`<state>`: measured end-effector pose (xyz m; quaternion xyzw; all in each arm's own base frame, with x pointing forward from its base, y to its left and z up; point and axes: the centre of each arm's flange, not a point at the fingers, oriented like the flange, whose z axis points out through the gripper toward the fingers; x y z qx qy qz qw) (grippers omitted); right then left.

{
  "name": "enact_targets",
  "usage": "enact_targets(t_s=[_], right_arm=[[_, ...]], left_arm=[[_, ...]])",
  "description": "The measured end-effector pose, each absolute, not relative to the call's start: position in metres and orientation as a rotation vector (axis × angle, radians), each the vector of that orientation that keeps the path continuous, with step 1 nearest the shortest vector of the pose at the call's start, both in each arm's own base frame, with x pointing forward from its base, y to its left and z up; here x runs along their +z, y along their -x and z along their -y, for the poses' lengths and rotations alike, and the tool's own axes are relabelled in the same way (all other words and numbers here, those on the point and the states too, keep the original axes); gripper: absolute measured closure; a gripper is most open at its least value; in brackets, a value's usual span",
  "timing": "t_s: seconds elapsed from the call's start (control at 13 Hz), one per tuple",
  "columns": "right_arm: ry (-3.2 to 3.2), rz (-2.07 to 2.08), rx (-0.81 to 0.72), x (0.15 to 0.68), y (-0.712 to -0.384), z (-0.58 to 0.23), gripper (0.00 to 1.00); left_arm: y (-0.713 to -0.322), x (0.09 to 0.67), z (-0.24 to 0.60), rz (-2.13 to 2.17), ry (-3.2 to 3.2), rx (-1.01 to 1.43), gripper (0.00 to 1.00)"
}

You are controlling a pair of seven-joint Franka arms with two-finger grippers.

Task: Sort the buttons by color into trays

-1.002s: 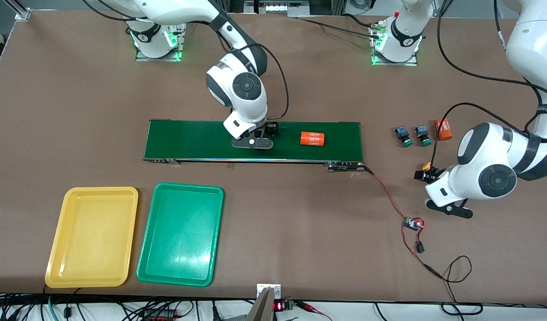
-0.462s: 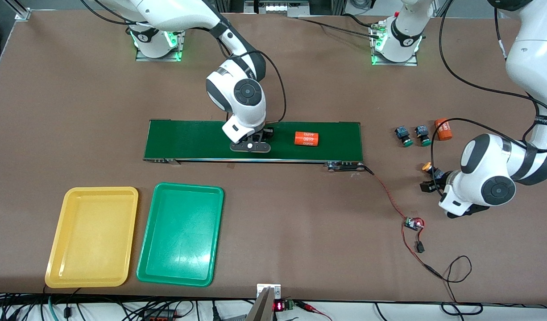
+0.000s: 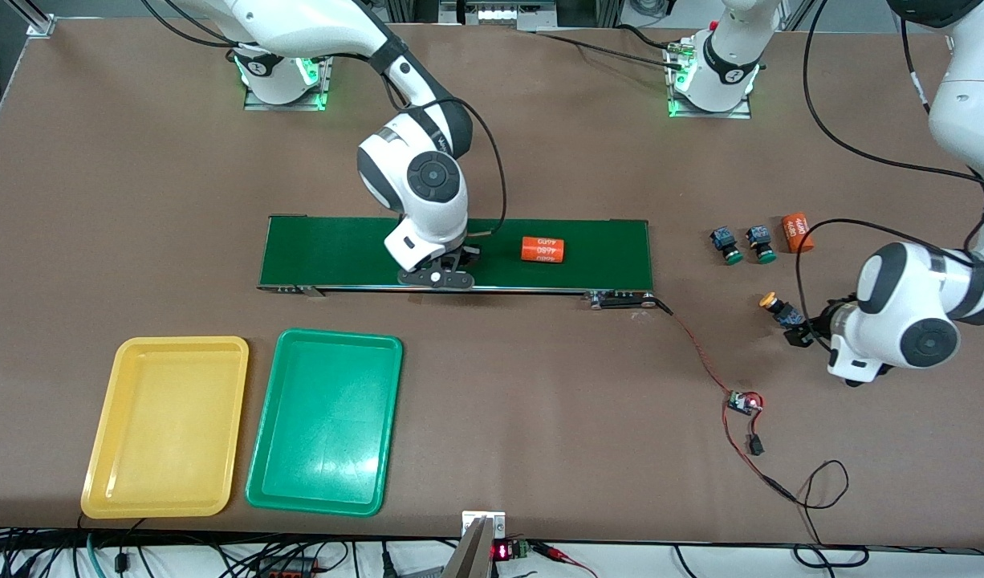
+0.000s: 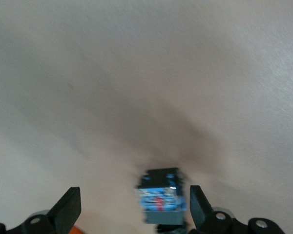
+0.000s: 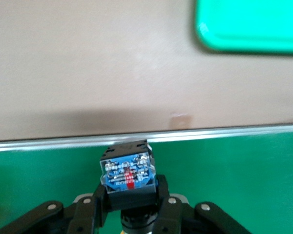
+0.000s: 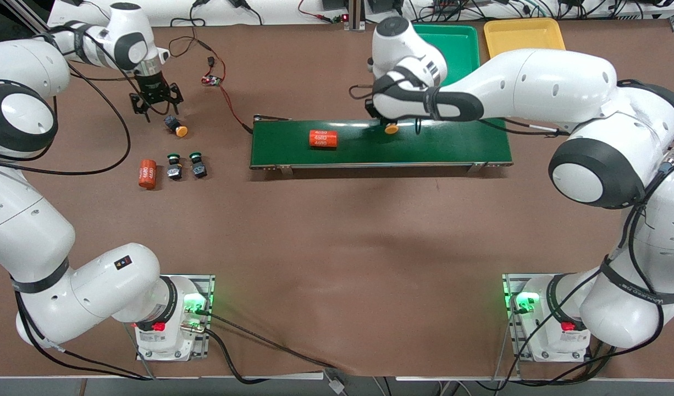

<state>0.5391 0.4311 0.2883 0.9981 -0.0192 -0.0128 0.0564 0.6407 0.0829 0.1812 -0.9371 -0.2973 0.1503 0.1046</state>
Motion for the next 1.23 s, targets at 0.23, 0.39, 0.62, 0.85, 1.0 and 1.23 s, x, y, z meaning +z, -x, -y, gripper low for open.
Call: enact_targets(t_s=[0.23, 0.39, 0.62, 0.85, 1.0, 1.23], right_arm=[[-2.974, -0.071, -0.040, 0.347, -0.595, -0.367, 0.59], [-2.974, -0.168, -0.047, 0.377, -0.629, -0.301, 0.59], [-2.948, -0.344, -0.103, 0.390, -0.665, -0.196, 0.59], [-2.930, -0.482, -0.162, 0.384, -0.688, -0.088, 0.59], [-2.901, -0.534, -0.140, 0.371, -0.701, -0.029, 0.59], [-2.855, -0.520, -0.077, 0.328, -0.717, 0.024, 0.59]], left_arm=[[-0.630, 0.163, -0.074, 0.921, 2.789, 0.407, 0.06], [-0.625, 0.160, -0.075, 0.924, 2.805, 0.400, 0.31], [-0.624, 0.173, -0.062, 0.903, 2.824, 0.406, 0.57], [-0.623, 0.219, -0.022, 0.857, 2.870, 0.475, 0.57], [-0.621, 0.264, 0.027, 0.774, 2.934, 0.477, 0.57], [-0.599, 0.321, 0.139, 0.527, 3.040, 0.454, 0.57]])
